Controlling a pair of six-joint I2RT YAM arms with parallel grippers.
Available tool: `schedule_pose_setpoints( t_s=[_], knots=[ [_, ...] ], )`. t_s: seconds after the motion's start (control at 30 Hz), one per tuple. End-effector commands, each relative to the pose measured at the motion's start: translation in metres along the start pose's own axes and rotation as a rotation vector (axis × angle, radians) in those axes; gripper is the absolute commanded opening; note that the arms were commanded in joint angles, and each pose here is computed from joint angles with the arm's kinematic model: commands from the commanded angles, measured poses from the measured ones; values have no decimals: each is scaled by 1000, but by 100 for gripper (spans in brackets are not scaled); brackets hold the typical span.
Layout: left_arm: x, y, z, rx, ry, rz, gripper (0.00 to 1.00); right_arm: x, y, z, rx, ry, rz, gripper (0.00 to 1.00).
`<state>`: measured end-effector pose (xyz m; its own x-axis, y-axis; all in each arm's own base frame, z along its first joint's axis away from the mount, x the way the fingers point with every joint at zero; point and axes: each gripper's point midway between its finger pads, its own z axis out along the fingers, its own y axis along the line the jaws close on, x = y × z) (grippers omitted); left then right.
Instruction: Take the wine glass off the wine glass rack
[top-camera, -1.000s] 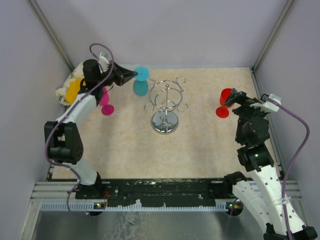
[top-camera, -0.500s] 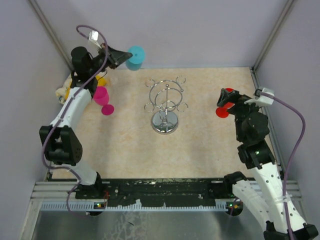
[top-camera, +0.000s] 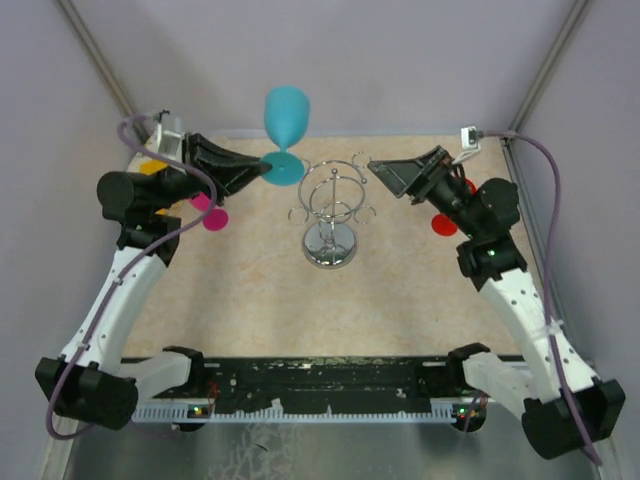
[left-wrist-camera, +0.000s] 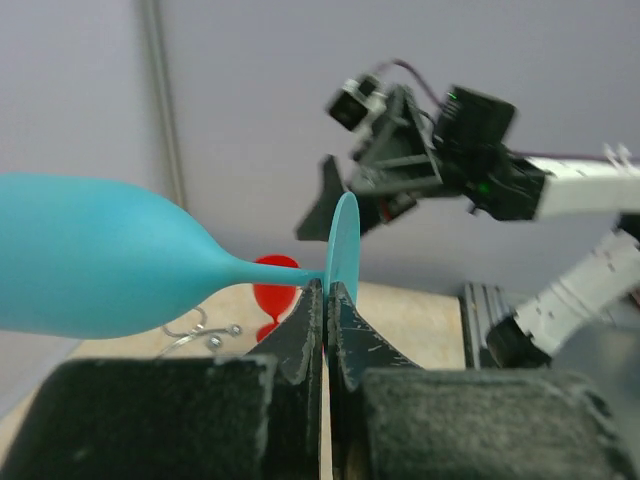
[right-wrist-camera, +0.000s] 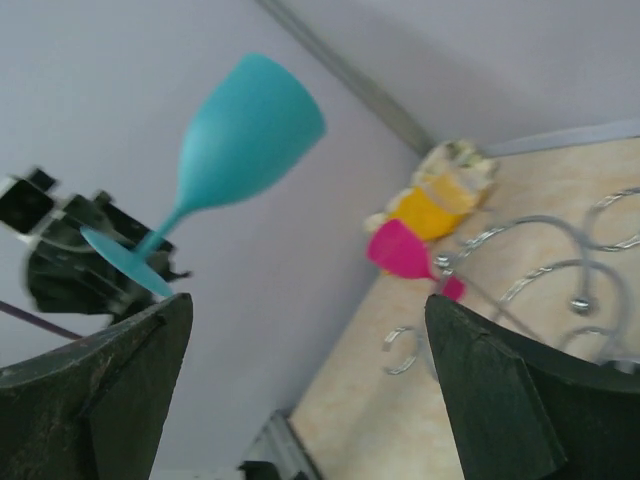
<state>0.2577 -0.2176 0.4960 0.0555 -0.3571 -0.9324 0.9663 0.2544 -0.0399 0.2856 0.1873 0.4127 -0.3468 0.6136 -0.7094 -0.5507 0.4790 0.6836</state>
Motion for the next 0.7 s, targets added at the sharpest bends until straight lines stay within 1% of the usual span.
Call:
schedule_pose_setpoints(
  t_s=[0.0,0.1,0.23,0.3,0.4,0.67],
  knots=[
    [10,-64,-14,212,-6,235,0,3,86,-11,-493,133,343,99],
    [17,-85,-19,280,-4,289,0,3,92,-4,-560,165,423,99],
    [25,-110,-20,399,6,314,0,9,98,4,-595,184,476,99],
    [25,-117,-18,434,-3,315,0,8,105,4,-644,184,502,99],
    [31,-121,-13,466,1,287,0,7,111,7,-683,187,528,99],
    [40,-124,0,507,1,245,0,5,118,17,-704,171,510,99]
  ],
)
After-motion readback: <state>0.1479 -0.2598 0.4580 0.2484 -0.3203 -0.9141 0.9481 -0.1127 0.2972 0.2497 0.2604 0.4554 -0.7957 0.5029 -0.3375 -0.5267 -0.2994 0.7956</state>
